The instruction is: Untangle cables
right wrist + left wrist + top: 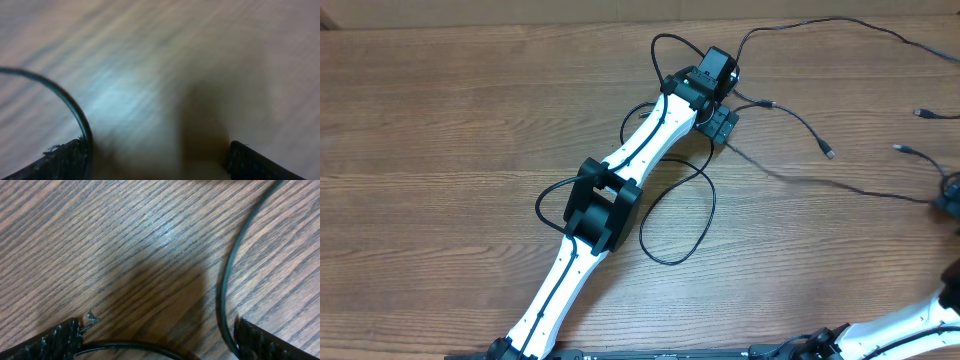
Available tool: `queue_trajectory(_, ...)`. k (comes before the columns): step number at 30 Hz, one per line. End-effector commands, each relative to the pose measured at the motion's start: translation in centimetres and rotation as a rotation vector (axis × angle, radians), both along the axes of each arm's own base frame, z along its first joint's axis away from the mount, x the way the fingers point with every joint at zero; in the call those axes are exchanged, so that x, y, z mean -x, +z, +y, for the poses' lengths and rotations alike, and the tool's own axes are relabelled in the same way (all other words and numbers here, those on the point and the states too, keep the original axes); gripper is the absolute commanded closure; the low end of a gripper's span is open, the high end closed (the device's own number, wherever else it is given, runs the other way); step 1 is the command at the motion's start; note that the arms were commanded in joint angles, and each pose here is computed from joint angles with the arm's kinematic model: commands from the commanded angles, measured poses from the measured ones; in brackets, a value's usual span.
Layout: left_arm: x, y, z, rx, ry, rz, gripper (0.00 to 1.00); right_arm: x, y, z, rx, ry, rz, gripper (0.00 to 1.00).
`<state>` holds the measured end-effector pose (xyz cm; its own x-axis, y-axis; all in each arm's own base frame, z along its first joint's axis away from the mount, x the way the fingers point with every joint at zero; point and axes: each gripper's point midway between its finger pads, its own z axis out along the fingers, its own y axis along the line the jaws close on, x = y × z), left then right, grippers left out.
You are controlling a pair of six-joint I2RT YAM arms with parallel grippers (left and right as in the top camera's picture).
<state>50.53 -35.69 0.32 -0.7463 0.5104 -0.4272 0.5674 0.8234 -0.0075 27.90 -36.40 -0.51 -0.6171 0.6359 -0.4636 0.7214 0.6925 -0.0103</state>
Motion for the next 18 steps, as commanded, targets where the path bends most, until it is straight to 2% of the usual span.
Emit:
queue_trajectory(1,2.7,-6.5,1.6,-0.064,0.032,0.158,0.01,8.8,-7.0,1.0,-0.119,-0.208,0.233,0.11)
queue_trajectory(5,2.8,-6.5,1.6,-0.064,0.032,0.158,0.01,9.3,-6.7,0.1,-0.174,-0.297,0.128,0.11)
queue_trajectory(10,2.9,-6.4,1.2,-0.043,0.024,0.167,0.01,6.4,-6.1,0.8,-0.285,-0.272,-0.067,0.17)
queue_trajectory(18,3.5,-6.3,0.5,-0.002,0.003,0.199,0.00,4.2,-5.2,0.4,-0.276,-0.246,-0.128,0.17)
